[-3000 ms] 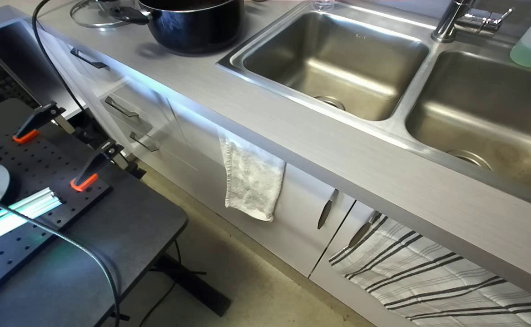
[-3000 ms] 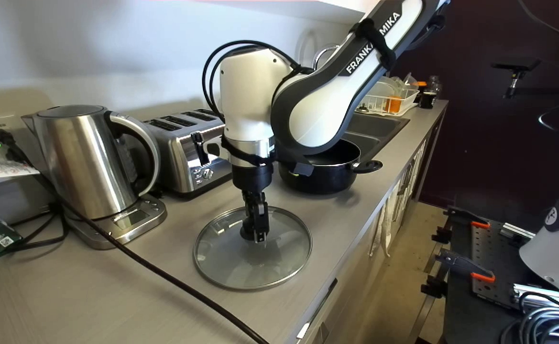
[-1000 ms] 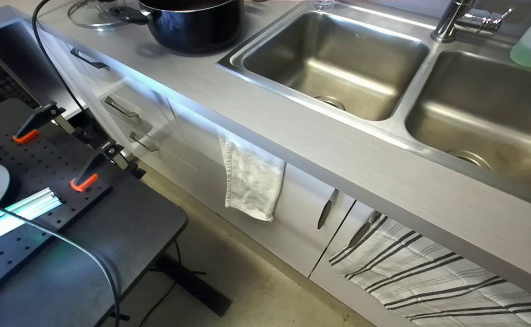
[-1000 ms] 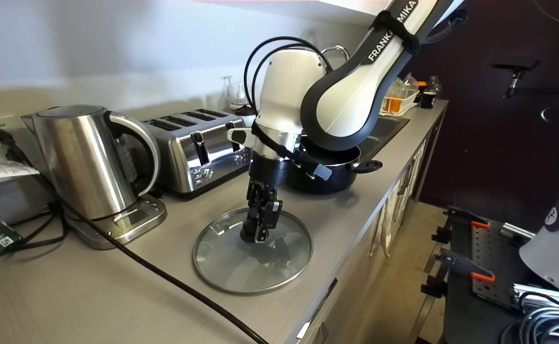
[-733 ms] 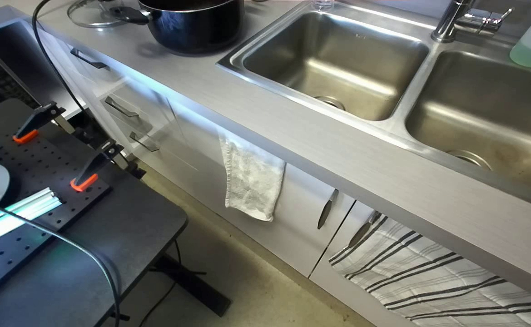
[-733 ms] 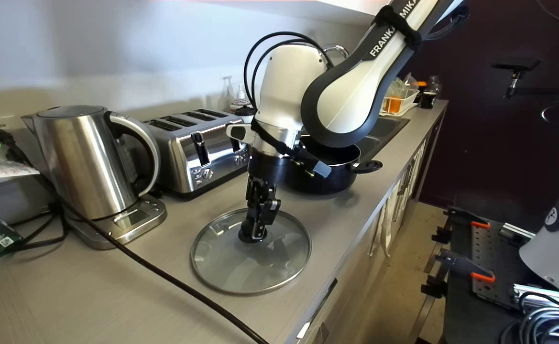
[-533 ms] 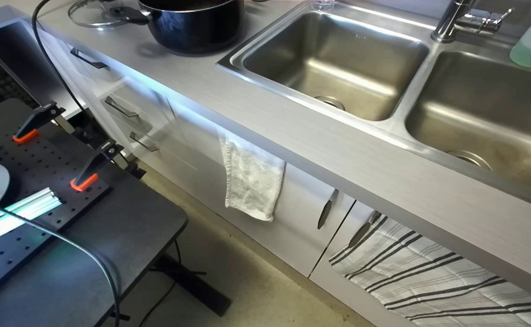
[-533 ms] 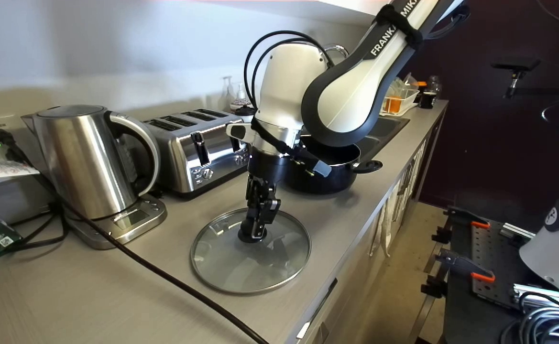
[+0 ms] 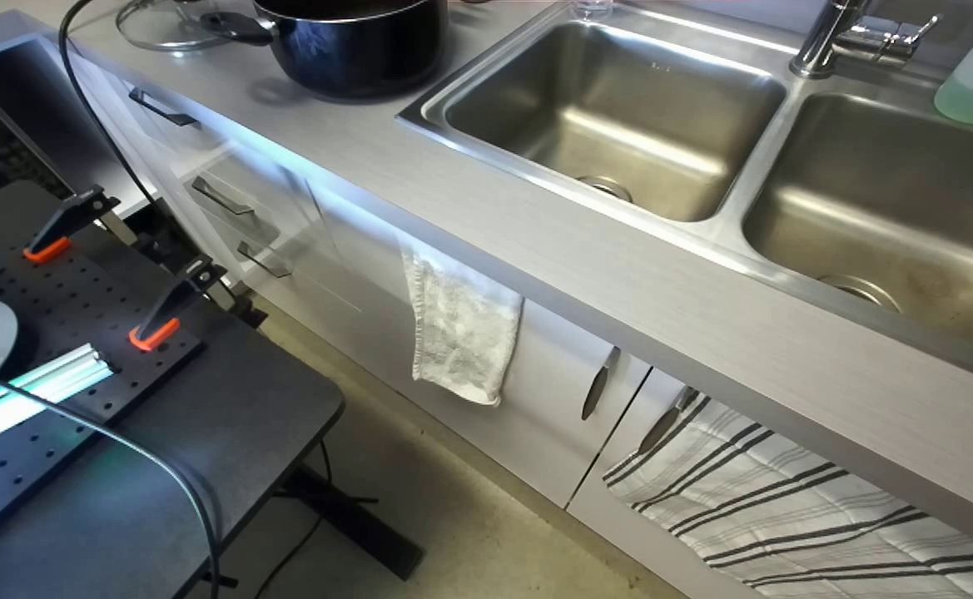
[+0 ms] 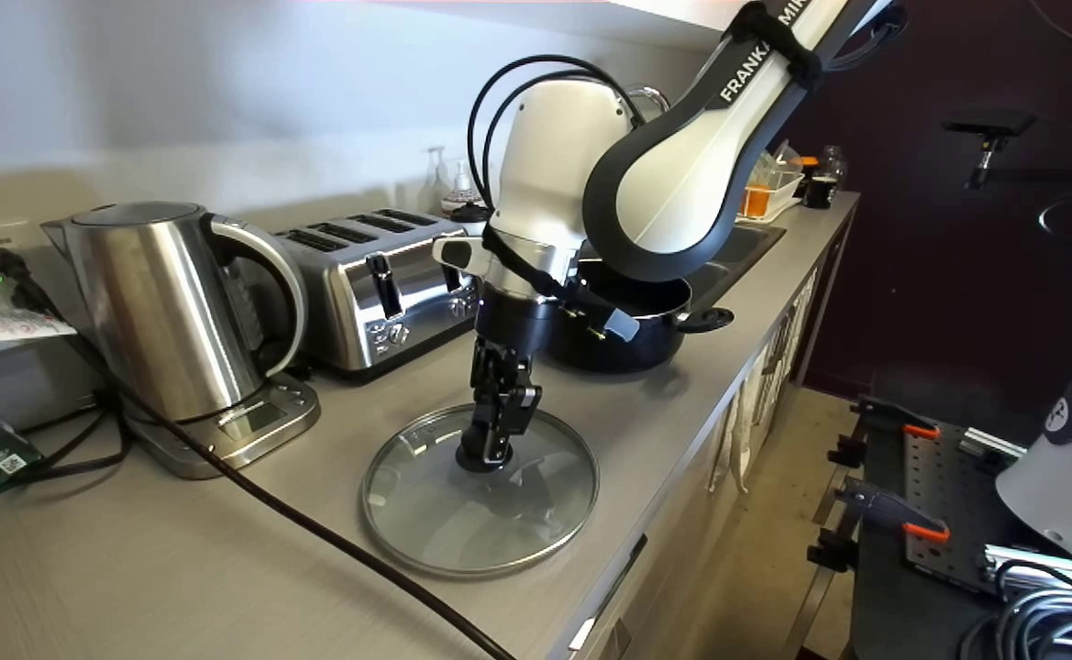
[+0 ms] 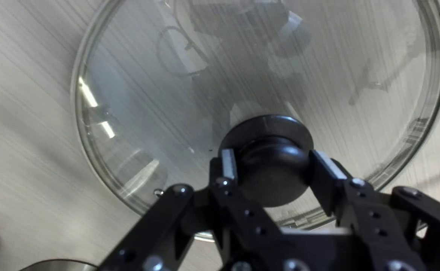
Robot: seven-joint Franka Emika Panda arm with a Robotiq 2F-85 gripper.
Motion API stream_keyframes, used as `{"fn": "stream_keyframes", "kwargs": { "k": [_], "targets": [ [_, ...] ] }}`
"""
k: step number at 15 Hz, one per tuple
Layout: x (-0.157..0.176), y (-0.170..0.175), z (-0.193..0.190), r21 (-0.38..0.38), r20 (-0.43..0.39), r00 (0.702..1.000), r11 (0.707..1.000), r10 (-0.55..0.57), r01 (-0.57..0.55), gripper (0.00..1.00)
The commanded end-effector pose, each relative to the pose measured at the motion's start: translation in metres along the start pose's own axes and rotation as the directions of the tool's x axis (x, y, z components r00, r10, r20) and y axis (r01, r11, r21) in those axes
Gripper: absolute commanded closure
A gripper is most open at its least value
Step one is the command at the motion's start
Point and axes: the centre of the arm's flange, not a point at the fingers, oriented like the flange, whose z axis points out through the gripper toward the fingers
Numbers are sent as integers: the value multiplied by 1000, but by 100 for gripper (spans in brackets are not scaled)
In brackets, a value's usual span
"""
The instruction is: Put the glass lid on the black pot
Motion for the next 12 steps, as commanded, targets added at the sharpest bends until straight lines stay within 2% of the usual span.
{"fn": "stream_keyframes", "kwargs": {
  "k": [1, 6, 12],
  "targets": [
    [-4, -21, -34, -5, -45, 998, 999, -36, 36, 75],
    [-2, -41, -65, -20, -68, 997, 999, -48, 46, 75],
    [-8, -51, -102, -50, -100, 995, 999, 17, -22, 75]
  ]
}}
